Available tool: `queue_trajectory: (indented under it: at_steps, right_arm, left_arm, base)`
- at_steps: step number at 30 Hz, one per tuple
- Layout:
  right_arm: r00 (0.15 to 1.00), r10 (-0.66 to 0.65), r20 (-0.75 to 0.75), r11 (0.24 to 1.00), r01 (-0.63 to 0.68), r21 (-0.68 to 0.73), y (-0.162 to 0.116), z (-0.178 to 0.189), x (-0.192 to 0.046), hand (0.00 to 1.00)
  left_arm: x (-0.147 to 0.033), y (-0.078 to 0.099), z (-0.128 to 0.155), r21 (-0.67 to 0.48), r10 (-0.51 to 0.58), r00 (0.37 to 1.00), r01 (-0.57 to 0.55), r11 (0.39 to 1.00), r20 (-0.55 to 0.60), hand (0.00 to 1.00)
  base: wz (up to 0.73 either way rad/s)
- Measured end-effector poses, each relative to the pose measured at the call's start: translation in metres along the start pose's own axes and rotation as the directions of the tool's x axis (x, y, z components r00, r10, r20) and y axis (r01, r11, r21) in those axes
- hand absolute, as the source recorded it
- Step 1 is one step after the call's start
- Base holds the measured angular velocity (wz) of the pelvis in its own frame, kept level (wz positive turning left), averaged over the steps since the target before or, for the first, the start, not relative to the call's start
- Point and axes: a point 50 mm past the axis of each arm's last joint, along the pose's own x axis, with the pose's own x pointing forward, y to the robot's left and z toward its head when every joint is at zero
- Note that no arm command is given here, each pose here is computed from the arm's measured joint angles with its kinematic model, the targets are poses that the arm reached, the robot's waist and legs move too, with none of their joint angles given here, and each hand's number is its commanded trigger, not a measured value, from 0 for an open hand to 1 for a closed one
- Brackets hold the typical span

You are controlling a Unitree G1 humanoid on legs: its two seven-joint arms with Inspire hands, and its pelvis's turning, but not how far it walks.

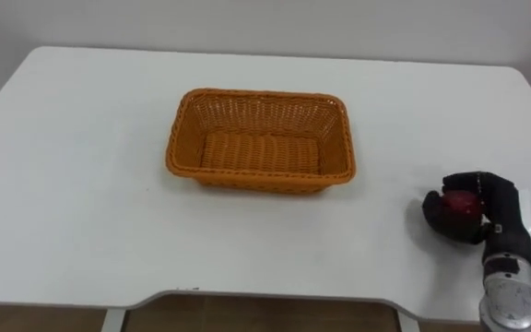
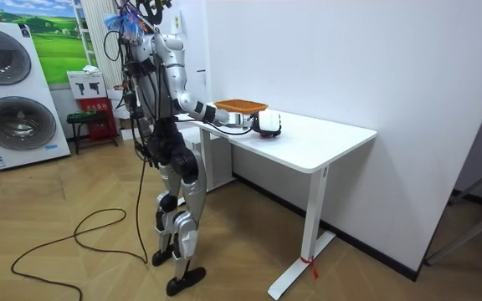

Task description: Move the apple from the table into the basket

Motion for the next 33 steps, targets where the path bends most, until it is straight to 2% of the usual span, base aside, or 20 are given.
queue_trajectory:
  at_steps: [5,17,26,33]
  right_arm:
    - [1.000,-0.011,0.029,1.000,0.011,0.017,0.005,0.008,-0.001,1.00]
    - [0.972,0.130,0.196,0.991,-0.136,0.013,0.029,0.052,-0.007,1.00]
    - [0.938,0.117,0.325,0.990,-0.136,0.037,0.029,0.086,-0.002,1.00]
    - [0.893,0.083,0.442,0.989,-0.129,0.073,0.026,0.120,0.001,1.00]
  left_arm:
    - [0.001,-0.001,0.002,-0.001,-0.004,1.000,0.004,1.000,0.000,0.00]
    - [0.002,-0.005,0.001,0.000,-0.071,0.997,0.071,0.998,-0.017,0.00]
    - [0.002,-0.007,-0.002,0.002,-0.092,0.995,0.092,0.996,-0.030,0.00]
    - [0.002,-0.008,-0.001,0.089,-0.094,0.995,0.097,0.991,-0.030,0.00]
  base:
    - [-0.04]
    - [-0.05]
    - [0.02]
    - [0.07]
